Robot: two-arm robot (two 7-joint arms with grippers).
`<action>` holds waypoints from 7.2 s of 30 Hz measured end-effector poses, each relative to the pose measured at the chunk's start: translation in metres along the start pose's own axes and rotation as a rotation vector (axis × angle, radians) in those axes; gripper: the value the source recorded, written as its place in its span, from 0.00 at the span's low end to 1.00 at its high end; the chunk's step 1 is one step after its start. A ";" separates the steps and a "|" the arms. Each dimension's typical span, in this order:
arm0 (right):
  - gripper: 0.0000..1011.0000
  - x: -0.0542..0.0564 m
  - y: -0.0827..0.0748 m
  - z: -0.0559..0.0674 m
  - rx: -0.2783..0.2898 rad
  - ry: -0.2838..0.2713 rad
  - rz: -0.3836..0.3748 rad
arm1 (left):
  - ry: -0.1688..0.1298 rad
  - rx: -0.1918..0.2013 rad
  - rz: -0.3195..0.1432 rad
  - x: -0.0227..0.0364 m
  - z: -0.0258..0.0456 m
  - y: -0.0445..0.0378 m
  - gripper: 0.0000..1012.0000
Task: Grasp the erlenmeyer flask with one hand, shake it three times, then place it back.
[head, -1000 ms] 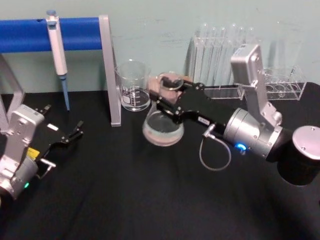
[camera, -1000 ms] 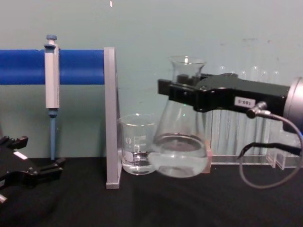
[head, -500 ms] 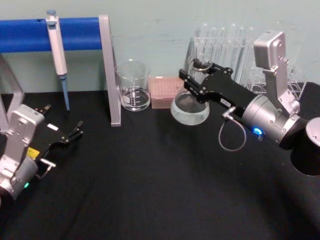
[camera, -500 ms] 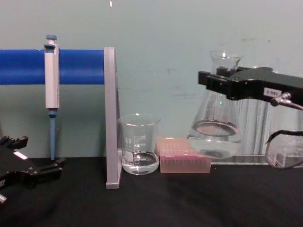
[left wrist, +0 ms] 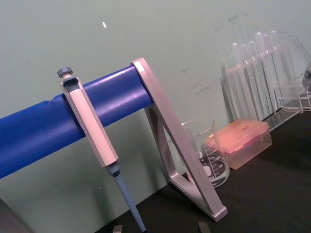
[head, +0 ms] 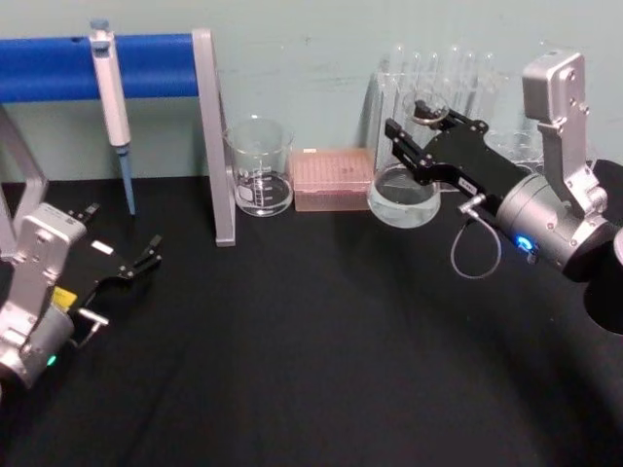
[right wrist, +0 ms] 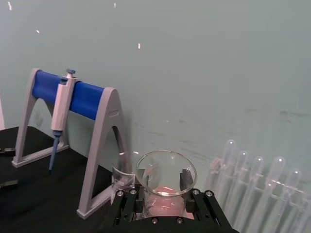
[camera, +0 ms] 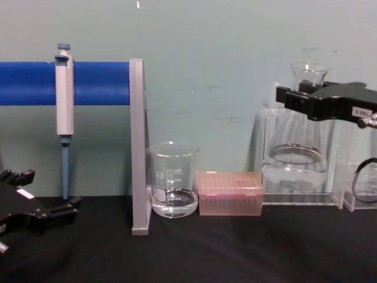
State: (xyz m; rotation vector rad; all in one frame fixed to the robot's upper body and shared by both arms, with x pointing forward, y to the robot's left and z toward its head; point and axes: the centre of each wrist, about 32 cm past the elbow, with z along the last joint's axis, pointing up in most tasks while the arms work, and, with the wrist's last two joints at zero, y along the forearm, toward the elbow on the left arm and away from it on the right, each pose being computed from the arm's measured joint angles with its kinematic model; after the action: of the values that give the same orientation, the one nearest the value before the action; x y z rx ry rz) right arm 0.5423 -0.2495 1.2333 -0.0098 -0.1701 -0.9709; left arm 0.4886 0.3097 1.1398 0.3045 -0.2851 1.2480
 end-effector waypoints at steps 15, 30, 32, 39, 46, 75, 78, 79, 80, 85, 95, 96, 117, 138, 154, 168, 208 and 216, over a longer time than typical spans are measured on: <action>0.44 -0.006 -0.004 0.001 0.002 0.001 0.006 | 0.000 0.000 0.000 0.0000 0.0000 0.0000 0.99; 0.44 -0.036 -0.002 0.005 0.016 0.020 0.176 | 0.000 0.000 0.000 0.0000 0.0000 0.0000 0.99; 0.44 -0.041 -0.002 0.006 0.017 0.025 0.203 | 0.000 0.000 0.000 0.0000 0.0000 0.0000 0.99; 0.44 -0.056 -0.004 0.008 0.019 0.039 0.299 | 0.000 0.000 0.000 0.0000 0.0000 0.0000 0.99; 0.44 -0.067 -0.004 0.009 0.021 0.046 0.375 | 0.000 0.000 0.000 0.0000 0.0000 0.0000 0.99; 0.44 -0.082 -0.007 0.011 0.031 0.051 0.559 | 0.000 0.000 0.000 0.0000 0.0000 0.0000 0.99; 0.44 -0.081 -0.006 0.010 0.029 0.050 0.545 | 0.000 0.000 0.000 0.0000 0.0000 0.0000 0.99; 0.44 -0.080 -0.005 0.010 0.029 0.050 0.540 | 0.000 0.000 0.000 0.0000 0.0000 0.0000 0.99; 0.44 -0.079 -0.005 0.010 0.029 0.050 0.534 | 0.000 0.000 0.000 0.0000 0.0000 0.0000 0.99; 0.44 -0.073 -0.002 0.009 0.029 0.049 0.488 | 0.000 0.000 0.000 0.0000 0.0000 0.0000 0.99; 0.44 -0.053 0.005 0.006 0.022 0.038 0.364 | 0.000 0.000 0.000 0.0000 0.0000 0.0000 0.99; 0.44 -0.051 0.005 0.005 0.021 0.037 0.355 | 0.000 0.000 0.000 0.0000 0.0000 0.0000 0.99; 0.44 -0.011 0.001 0.001 0.008 0.017 0.123 | 0.000 0.000 0.000 0.0000 0.0000 0.0000 0.99; 0.44 0.006 -0.008 -0.001 -0.005 0.006 0.023 | 0.000 0.000 0.000 0.0000 0.0000 0.0000 0.99; 0.44 -0.014 -0.006 0.002 0.004 0.019 0.119 | 0.000 0.000 0.000 0.0000 0.0000 0.0000 0.99; 0.44 -0.040 -0.005 0.006 0.020 0.050 0.250 | 0.000 0.000 0.000 0.0000 0.0000 0.0000 0.99; 0.44 -0.053 0.005 -0.011 0.001 0.075 0.348 | 0.000 0.000 0.000 0.0000 0.0000 0.0000 0.99; 0.44 -0.054 0.005 -0.022 -0.010 0.081 0.351 | 0.000 0.000 0.000 0.0000 0.0000 0.0000 0.99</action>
State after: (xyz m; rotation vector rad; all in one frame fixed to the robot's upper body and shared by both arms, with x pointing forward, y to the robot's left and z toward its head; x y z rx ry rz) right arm 0.5198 -0.2046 1.2037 -0.0087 -0.0846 -0.6206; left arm 0.4886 0.3096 1.1398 0.3044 -0.2850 1.2479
